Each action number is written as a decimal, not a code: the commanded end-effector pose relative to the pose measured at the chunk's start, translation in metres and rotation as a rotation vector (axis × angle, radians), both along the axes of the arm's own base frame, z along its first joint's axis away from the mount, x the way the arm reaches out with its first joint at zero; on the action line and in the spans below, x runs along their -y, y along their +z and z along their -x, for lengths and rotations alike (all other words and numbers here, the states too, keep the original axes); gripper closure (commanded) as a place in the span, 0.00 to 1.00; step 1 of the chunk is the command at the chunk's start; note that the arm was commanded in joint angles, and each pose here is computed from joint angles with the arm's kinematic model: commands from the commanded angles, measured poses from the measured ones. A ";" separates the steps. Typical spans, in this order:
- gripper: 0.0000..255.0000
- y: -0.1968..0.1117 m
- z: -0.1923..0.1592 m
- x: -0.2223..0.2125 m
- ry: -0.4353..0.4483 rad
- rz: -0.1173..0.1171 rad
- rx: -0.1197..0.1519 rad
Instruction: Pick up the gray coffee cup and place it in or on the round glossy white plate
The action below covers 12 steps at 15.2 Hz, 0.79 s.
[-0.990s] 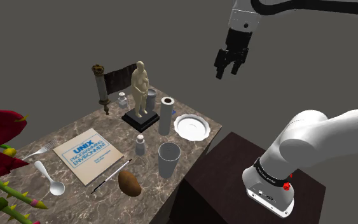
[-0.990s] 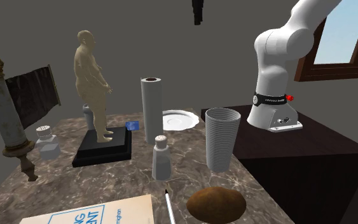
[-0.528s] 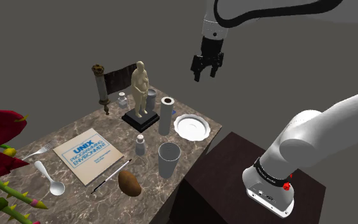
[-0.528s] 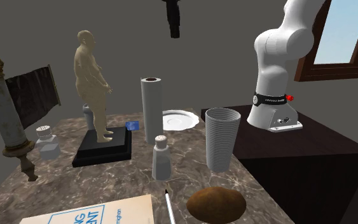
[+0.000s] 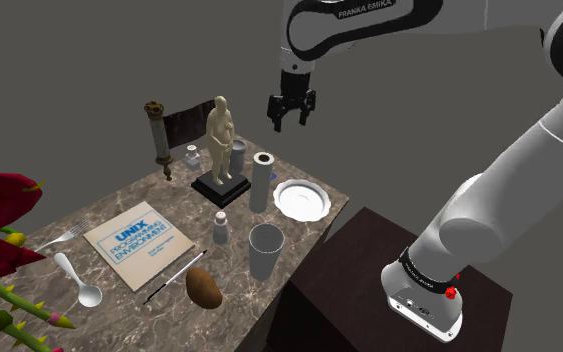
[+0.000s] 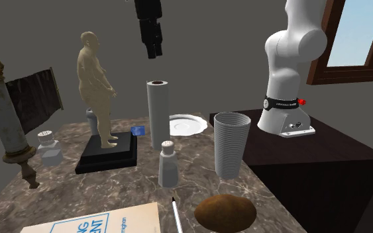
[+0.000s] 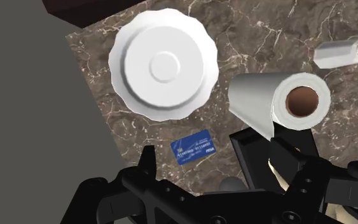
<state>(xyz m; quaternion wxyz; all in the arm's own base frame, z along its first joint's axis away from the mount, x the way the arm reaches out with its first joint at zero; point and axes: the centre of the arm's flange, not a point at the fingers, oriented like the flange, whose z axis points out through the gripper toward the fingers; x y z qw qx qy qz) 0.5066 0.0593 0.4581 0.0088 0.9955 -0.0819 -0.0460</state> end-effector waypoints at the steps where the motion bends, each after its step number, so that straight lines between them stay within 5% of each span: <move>1: 0.00 -0.016 -0.021 -0.007 -0.005 0.004 -0.003; 12: 0.00 -0.095 -0.144 -0.033 -0.029 0.029 -0.023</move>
